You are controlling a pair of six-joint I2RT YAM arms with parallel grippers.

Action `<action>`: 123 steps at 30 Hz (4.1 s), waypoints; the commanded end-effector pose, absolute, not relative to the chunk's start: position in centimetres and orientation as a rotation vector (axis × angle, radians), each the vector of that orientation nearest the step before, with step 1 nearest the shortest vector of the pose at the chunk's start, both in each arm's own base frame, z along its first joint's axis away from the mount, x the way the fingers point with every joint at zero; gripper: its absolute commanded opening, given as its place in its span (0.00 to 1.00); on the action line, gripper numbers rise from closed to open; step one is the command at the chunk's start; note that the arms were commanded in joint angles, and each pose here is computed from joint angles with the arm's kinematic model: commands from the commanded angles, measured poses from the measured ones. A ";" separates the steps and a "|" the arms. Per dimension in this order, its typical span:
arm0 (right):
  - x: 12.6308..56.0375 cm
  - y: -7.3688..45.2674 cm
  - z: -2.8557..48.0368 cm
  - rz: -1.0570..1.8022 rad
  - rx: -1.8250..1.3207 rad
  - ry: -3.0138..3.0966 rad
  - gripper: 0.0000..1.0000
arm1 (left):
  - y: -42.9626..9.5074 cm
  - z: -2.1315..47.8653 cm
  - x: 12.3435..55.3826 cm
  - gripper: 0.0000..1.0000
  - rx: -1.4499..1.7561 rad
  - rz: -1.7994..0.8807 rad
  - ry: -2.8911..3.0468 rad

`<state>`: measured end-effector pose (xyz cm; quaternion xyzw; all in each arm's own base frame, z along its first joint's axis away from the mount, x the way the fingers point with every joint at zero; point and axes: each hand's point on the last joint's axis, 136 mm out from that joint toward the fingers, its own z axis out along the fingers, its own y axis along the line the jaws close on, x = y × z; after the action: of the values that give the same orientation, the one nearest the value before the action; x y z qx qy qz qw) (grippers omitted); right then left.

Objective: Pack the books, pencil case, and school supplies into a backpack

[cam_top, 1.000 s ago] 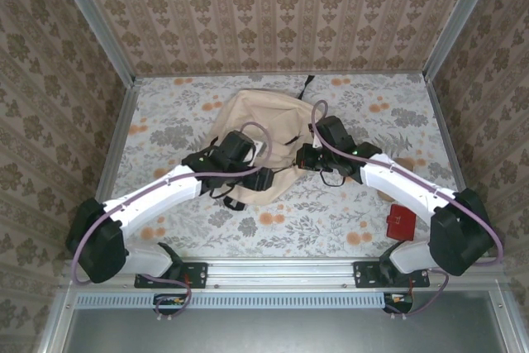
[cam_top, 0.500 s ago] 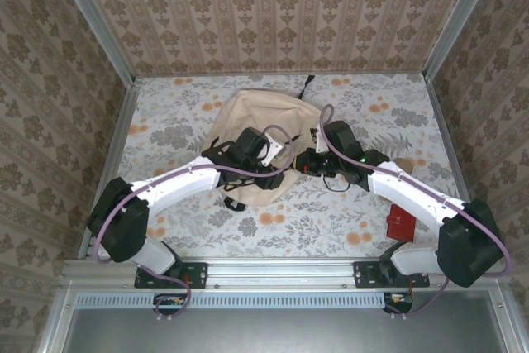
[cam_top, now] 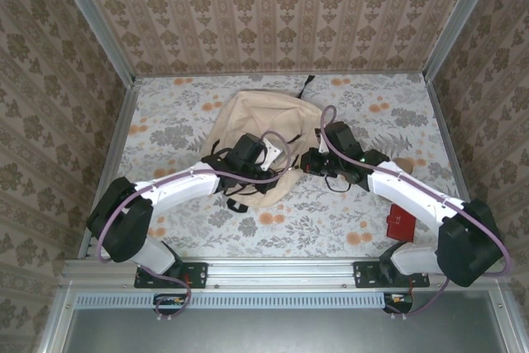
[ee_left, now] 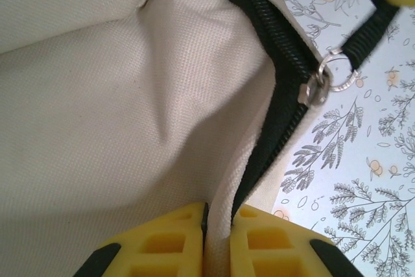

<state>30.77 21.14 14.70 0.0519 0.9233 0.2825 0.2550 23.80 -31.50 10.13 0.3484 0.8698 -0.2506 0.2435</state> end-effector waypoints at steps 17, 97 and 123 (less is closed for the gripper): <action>39.4 14.0 12.7 0.219 0.406 2.445 0.00 | -27.9 6.7 20.2 0.06 1.042 -0.625 2.526; 24.3 13.8 11.5 0.559 0.397 2.573 0.70 | -25.9 12.7 32.0 0.55 0.306 -0.412 2.637; 32.4 9.4 10.8 0.915 0.625 2.434 0.83 | -41.0 10.9 30.6 0.47 0.793 -0.143 2.639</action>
<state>32.33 9.00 10.65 0.2444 0.8873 0.3163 0.2301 30.94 -42.04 10.94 0.2622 0.9394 -0.0941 0.1997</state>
